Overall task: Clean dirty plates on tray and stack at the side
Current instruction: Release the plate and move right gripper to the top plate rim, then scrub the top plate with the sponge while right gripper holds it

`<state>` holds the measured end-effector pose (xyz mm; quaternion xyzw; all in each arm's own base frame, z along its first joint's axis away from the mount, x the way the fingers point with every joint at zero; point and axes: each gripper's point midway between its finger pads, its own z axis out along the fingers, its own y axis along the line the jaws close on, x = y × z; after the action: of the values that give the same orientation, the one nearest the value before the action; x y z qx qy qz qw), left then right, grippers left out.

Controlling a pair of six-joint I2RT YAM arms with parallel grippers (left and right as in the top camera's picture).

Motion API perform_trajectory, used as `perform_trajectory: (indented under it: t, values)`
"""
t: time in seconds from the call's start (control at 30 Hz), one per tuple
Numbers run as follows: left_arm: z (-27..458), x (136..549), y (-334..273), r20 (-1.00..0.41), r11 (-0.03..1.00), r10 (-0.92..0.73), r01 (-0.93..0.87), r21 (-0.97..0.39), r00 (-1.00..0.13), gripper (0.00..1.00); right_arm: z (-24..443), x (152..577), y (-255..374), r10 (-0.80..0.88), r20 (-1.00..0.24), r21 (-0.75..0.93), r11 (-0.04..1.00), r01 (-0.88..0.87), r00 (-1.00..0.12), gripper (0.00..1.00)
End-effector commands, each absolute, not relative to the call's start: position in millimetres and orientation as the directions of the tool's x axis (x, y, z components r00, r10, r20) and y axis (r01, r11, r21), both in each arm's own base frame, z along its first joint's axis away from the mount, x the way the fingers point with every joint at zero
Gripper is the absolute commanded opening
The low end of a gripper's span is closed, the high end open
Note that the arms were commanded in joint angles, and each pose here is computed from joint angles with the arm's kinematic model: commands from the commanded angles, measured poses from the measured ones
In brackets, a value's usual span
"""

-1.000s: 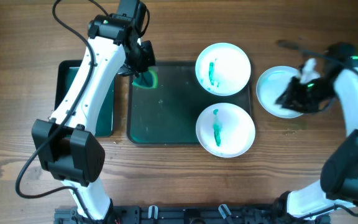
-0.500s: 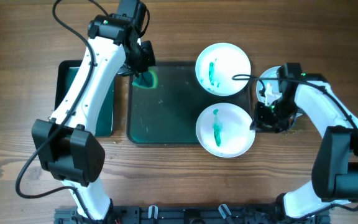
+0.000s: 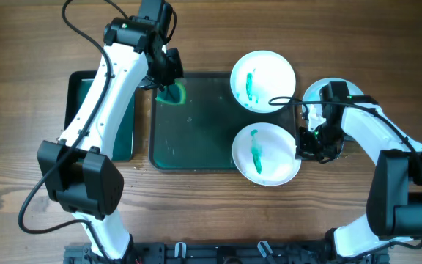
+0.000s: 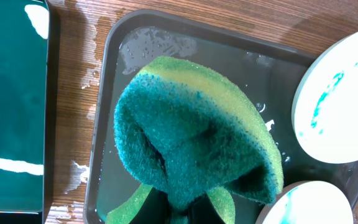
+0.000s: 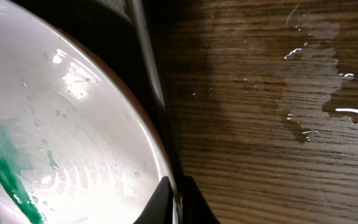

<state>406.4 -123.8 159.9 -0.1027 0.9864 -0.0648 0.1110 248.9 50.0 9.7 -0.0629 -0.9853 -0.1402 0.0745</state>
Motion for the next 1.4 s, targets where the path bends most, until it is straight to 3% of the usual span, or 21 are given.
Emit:
perform_trajectory:
  t: [0.0,0.17,0.4,0.73,1.03,1.37]
  values:
    - [165.6,407.8,-128.7,-0.215,0.967,-0.221,-0.186,-0.171,-0.951,0.04,15.3,245.9,51.8,0.101,0.178,0.266,0.953,0.146,-0.979,0.04]
    - [165.6,407.8,-128.8,-0.215,0.967,-0.221,-0.186,-0.171,-0.951,0.04,42.2,253.1,56.4,0.094,0.139,0.291,0.948,0.131,-0.986,0.04]
    - [165.8,408.3,-128.9,-0.217,0.967,-0.222,-0.186,-0.172,-0.951,0.04,85.5,281.2,108.3,0.123,-0.027,0.395,0.913,0.102,-0.992,0.04]
    - [166.2,409.8,-129.3,-0.223,0.967,-0.222,-0.185,-0.175,-0.949,0.04,63.2,329.6,192.2,0.233,-0.205,0.377,0.915,0.143,-0.951,0.04]
    - [164.8,407.6,-134.1,-0.207,0.965,-0.218,-0.179,-0.193,-0.954,0.04,21.9,346.9,230.1,0.196,-0.151,0.432,0.895,0.114,-0.969,0.04]
    - [106.6,385.2,-146.2,-0.131,0.976,-0.172,-0.151,-0.160,-0.976,0.04,-4.4,348.6,247.6,0.126,-0.052,0.455,0.886,0.089,-0.991,0.04]
